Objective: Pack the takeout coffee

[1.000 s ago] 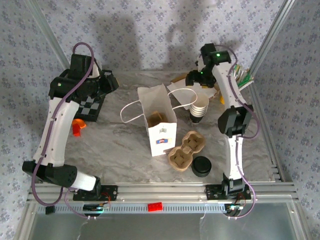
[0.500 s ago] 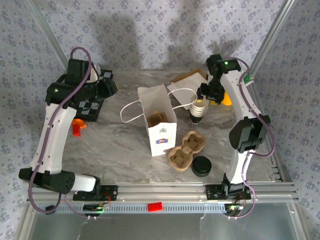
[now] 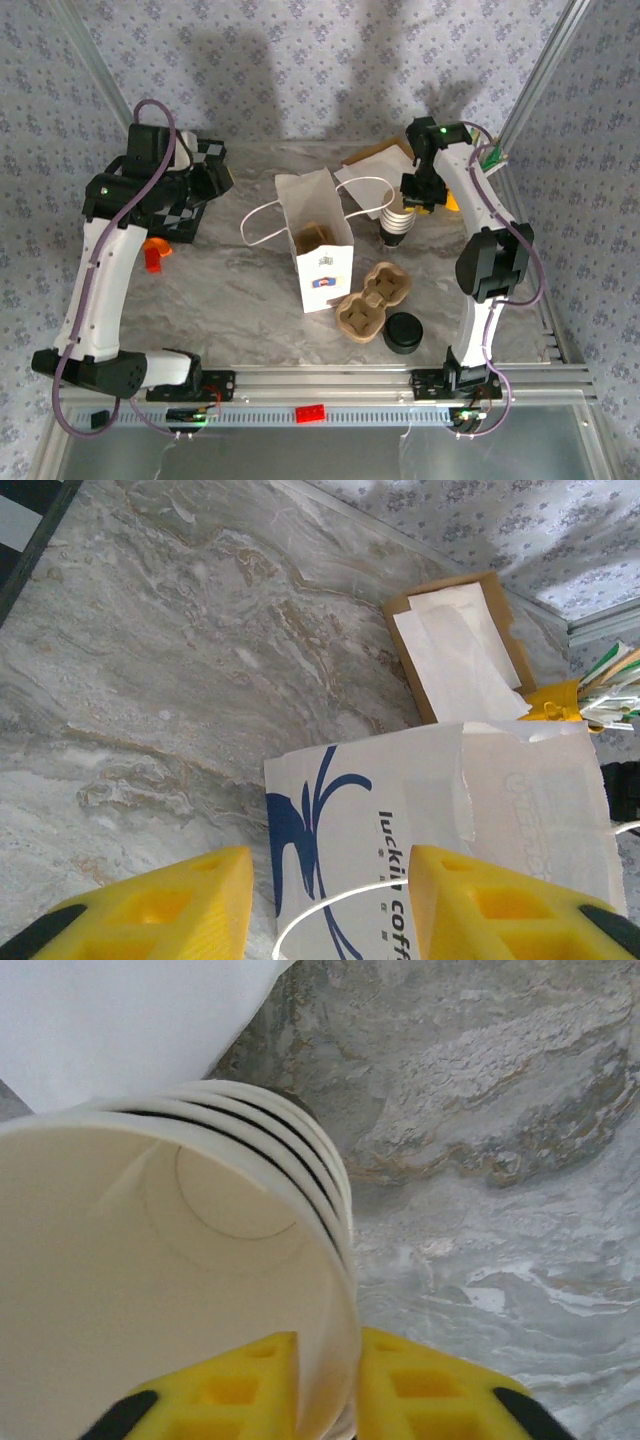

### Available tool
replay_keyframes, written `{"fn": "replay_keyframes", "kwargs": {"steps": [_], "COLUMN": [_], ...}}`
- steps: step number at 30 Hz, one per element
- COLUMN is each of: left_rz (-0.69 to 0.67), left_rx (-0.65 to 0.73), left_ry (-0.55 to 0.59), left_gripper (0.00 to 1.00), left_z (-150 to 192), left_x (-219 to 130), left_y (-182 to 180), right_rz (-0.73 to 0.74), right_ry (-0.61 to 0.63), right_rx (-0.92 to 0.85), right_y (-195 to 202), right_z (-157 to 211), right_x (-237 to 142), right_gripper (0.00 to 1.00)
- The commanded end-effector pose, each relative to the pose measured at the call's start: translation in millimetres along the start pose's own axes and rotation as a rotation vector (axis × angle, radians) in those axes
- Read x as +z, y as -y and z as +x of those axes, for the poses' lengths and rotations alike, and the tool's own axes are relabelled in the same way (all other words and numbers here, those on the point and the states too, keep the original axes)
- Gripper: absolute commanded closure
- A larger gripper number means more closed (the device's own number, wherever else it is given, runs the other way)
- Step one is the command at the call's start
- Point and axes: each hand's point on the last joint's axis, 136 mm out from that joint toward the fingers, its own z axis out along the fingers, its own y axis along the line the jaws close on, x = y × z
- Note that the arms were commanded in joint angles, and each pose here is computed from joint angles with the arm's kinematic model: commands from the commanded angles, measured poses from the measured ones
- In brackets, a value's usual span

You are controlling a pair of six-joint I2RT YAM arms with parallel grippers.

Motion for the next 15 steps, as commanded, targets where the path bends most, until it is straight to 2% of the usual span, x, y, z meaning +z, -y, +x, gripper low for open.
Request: {"fn": "replay_keyframes", "kwargs": {"steps": [1,7,15], "left_rz": [0.025,0.041,0.052], "left_rx": [0.009,0.008,-0.003], "left_ry": [0.007,0.007,0.004], "left_gripper": [0.55,0.55,0.55], "left_z": [3.2,4.3,7.2], "left_x": [-10.4,-12.3,-12.0], "left_y": [2.6,4.9,5.2], "right_rz": [0.049,0.114,0.213], "right_ry": [0.003,0.027,0.04], "right_rx": [0.013,0.06,0.202], "right_y": [9.5,33.1,106.5], "right_z": [-1.9,-3.0,5.7], "right_x": [0.7,-10.4,-22.5], "right_gripper": [0.84,0.92,0.92]}}
